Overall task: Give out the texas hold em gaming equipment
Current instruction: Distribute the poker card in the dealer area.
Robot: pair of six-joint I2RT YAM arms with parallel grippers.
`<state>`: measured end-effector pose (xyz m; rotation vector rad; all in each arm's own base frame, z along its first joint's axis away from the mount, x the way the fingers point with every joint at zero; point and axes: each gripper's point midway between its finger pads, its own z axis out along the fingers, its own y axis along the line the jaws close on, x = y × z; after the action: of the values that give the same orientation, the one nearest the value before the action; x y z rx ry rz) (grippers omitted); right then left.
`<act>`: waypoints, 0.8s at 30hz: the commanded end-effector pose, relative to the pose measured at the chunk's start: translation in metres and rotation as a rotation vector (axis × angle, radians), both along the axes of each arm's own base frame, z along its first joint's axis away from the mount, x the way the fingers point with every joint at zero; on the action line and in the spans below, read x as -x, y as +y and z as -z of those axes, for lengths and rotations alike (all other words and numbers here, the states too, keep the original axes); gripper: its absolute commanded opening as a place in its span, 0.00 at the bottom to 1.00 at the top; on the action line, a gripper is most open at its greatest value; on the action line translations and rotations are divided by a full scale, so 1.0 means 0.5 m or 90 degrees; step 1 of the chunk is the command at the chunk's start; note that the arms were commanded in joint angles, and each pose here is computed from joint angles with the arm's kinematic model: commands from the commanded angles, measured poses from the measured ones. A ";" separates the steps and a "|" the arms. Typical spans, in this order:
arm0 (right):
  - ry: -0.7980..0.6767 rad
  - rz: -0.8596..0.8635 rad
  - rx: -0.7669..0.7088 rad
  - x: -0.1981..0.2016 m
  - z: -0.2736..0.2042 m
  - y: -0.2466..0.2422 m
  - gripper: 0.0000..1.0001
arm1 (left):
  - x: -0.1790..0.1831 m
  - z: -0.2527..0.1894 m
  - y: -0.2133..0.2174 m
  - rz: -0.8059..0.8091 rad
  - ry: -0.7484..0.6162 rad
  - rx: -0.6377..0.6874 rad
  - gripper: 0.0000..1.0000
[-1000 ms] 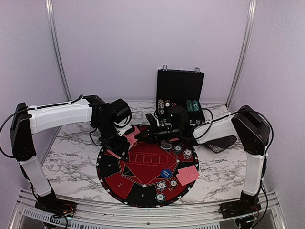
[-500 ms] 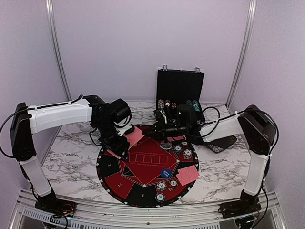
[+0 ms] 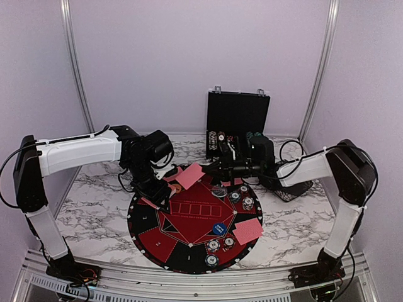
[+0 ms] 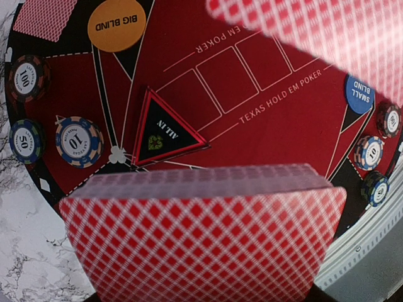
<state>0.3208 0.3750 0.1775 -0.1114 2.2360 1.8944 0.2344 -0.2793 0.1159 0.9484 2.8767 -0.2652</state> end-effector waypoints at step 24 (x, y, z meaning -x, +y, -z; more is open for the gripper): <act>-0.003 0.274 0.162 -0.216 0.170 -0.333 0.00 | -0.001 -0.012 -0.005 0.006 -0.006 0.005 0.50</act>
<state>0.4140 0.2176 0.1075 0.3001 2.2366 1.4689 0.2344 -0.2793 0.1158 0.9490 2.8769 -0.2649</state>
